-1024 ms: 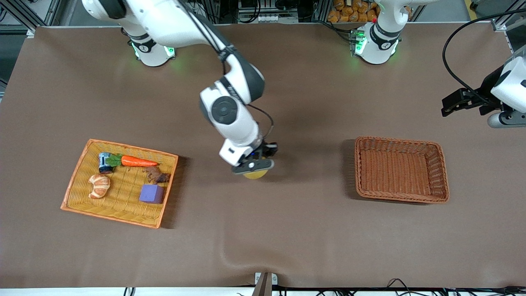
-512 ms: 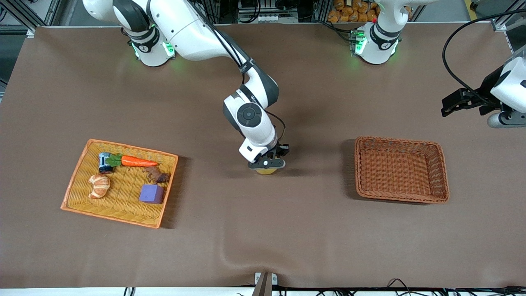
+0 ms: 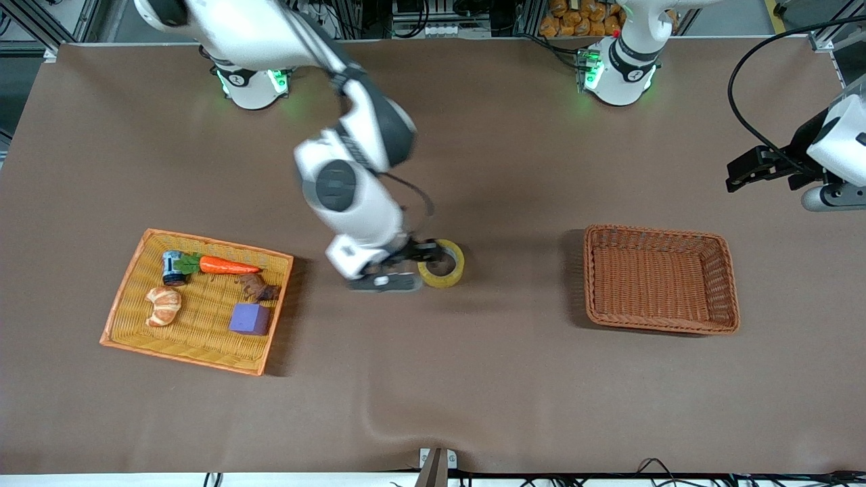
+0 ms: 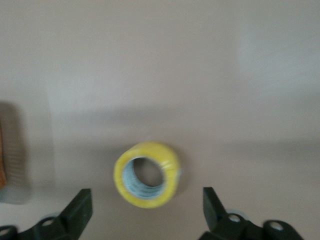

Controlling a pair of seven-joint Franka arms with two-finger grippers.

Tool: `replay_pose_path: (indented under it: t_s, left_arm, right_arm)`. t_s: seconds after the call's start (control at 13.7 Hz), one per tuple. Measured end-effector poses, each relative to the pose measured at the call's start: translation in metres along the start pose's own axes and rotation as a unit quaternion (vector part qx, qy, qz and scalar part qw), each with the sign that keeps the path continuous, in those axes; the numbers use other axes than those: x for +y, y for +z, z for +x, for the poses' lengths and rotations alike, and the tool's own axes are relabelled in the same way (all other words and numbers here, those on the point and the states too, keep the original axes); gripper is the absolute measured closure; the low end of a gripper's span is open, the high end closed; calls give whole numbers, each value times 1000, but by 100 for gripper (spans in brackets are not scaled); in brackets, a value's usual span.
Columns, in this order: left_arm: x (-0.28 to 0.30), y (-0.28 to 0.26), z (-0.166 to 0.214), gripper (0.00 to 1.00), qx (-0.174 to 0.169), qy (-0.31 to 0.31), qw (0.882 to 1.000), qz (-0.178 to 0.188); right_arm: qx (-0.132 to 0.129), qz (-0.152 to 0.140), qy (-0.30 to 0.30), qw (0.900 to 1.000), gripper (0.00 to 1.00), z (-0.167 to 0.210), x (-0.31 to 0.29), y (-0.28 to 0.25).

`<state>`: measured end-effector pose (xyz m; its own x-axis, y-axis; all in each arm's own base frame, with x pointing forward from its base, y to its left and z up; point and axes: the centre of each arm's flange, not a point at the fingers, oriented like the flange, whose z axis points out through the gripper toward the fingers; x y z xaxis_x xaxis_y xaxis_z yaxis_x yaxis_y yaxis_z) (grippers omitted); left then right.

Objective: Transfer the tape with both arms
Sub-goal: 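Set the tape on the table while the left gripper reaches toward it, then lower the left gripper over the tape roll and grasp it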

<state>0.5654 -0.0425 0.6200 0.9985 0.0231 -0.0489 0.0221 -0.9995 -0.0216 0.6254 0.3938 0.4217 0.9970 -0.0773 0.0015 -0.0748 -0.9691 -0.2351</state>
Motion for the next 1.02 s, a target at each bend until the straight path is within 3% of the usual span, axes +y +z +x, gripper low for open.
replay_pose_path:
  t_s: [0.15, 0.29, 0.37, 0.59, 0.66, 1.02]
  left_arm:
    - [0, 0, 0, 0, 0, 0, 1000, 0]
    - [1, 0, 0, 0, 0, 1, 1000, 0]
    - [1, 1, 0, 0, -1, 1, 1000, 0]
    - [16, 8, 3, 0, -7, 14, 1000, -2]
    - [31, 14, 6, 0, -9, 24, 1000, -7]
    - [147, 59, 19, 0, -7, -9, 999, -34]
  right_arm:
    - [12, 9, 1, 1000, 0, 21, 62, -75]
    - [5, 5, 15, 1000, 0, 23, 112, -122]
    - [0, -9, 21, 1000, 0, 21, 135, -143]
    - [-13, -101, 10, 995, 0, -2, 183, -202]
    - [-20, -112, 7, 993, 0, -11, 193, -221]
    - [-32, -105, -11, 994, 0, -32, 319, -312]
